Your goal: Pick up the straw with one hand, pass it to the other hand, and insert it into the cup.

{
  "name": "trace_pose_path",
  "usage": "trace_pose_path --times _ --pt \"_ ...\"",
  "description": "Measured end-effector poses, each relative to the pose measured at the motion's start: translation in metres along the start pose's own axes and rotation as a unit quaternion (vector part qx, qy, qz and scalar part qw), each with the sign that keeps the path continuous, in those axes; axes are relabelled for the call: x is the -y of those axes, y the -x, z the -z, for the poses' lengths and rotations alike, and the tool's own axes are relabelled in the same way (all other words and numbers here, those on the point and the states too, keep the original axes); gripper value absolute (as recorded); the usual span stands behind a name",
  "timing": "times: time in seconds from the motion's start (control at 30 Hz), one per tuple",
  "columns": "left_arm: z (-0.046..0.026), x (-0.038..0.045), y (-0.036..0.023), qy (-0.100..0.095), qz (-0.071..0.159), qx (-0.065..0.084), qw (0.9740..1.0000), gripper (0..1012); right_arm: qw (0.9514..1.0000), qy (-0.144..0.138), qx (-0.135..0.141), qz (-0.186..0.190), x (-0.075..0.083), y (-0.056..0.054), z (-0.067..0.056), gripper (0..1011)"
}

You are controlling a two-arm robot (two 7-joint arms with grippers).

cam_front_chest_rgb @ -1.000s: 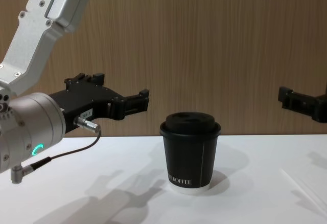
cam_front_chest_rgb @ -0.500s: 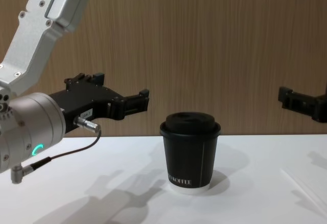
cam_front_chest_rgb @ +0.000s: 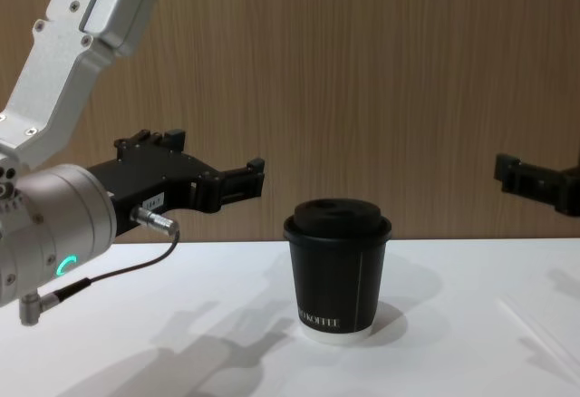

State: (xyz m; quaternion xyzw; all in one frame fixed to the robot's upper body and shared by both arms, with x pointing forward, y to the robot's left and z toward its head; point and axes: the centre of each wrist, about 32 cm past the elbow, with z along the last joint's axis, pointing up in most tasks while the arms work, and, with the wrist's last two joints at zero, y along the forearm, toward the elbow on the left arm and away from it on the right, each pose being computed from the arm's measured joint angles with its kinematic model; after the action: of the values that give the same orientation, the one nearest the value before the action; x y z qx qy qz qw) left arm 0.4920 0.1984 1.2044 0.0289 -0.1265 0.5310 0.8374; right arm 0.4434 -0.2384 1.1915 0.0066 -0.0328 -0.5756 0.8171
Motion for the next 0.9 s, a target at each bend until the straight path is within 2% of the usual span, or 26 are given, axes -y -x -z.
trace_pose_path --times 0.2,0.47,0.67,0.9 --pt "0.0000 0.0000 0.0000 0.000 0.000 0.000 1.0000 1000 0.9999 0.016 0.001 -0.004 0.001 -0.005 -0.010 1001" --pt "0.0000 0.0000 0.0000 0.000 0.000 0.000 1.0000 1000 0.9983 0.057 -0.003 -0.014 0.002 -0.013 -0.029 1001" --pt "0.0000 0.0000 0.0000 0.000 0.000 0.000 1.0000 1000 0.9949 0.098 -0.010 -0.021 0.006 -0.020 -0.047 1001" --pt "0.0000 0.0000 0.0000 0.000 0.000 0.000 1.0000 1000 0.9888 0.145 -0.022 -0.025 0.011 -0.022 -0.058 1001"
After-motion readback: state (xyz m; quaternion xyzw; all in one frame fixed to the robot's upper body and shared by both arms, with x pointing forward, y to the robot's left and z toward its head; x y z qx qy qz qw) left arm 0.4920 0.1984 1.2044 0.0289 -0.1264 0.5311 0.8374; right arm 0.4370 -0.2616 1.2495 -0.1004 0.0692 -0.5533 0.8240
